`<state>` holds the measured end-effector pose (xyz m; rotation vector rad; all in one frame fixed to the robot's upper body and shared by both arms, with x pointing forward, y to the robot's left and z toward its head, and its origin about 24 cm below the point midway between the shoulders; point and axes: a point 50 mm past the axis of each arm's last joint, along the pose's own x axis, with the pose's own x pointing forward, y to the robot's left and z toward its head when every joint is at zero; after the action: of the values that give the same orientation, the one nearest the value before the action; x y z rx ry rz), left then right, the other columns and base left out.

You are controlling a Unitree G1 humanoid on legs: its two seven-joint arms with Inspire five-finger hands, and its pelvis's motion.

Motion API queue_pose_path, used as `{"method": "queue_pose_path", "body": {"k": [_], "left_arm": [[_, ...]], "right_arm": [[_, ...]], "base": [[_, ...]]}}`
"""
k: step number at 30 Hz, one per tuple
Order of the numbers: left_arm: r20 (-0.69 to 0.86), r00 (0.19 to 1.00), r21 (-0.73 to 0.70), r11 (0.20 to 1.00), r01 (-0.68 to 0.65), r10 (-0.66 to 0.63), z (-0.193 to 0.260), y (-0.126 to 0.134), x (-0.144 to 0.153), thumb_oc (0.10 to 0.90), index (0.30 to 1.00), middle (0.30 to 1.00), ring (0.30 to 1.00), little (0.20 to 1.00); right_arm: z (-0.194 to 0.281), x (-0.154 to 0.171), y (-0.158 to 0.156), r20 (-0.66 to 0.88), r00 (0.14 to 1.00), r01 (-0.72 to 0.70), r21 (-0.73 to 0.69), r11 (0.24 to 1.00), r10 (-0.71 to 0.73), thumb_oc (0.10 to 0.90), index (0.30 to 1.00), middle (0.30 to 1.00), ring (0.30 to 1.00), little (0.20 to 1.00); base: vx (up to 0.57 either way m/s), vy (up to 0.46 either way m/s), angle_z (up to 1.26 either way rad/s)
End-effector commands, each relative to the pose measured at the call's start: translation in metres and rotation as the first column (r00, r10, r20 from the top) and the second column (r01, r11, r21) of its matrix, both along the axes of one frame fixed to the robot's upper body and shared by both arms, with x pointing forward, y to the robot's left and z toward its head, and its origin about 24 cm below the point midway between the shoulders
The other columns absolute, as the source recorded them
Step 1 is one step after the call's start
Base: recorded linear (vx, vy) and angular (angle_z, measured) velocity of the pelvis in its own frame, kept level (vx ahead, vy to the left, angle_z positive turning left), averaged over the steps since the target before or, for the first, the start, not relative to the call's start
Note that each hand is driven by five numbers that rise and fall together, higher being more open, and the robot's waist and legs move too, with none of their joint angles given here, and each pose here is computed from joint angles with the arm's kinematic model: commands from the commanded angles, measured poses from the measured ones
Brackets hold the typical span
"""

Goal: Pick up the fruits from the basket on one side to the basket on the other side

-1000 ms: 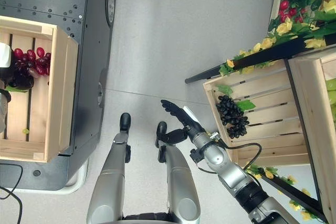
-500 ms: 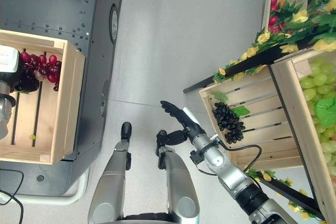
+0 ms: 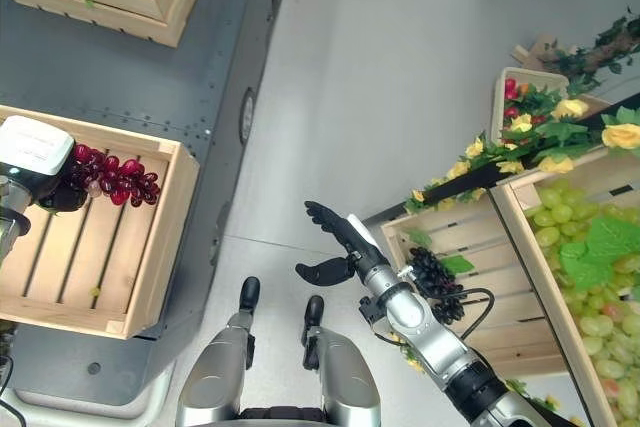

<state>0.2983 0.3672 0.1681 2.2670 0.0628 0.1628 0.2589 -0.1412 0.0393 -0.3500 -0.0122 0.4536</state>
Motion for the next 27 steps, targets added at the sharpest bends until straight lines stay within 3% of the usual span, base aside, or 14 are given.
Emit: {"method": "queue_pose_path", "body": {"k": [1,13,27], "left_arm": [[0.094,0.995,0.097,0.995,-0.031,0.022,0.044,0.008,-0.001,0.4,0.3,0.3,0.3,0.3],[-0.066,0.993,0.193,0.975,0.111,-0.1,0.07,-0.034,0.013,0.4,0.3,0.3,0.3,0.3],[-0.063,0.968,0.214,0.944,0.25,-0.242,0.091,-0.085,0.026,0.4,0.3,0.3,0.3,0.3]], "right_arm": [[0.035,-0.006,0.007,0.163,0.984,-0.099,0.142,0.985,0.075,0.8,0.9,0.9,0.9,0.9],[0.065,0.01,0.052,0.173,0.961,-0.264,0.339,0.903,0.216,0.8,0.9,0.9,0.9,0.9],[0.085,0.025,0.112,0.131,0.888,-0.446,0.477,0.757,0.44,0.8,0.9,0.9,0.9,0.9]], "base": [[0.05,-0.077,0.19],[0.02,-0.075,0.12],[0.01,-0.04,0.11]]}}
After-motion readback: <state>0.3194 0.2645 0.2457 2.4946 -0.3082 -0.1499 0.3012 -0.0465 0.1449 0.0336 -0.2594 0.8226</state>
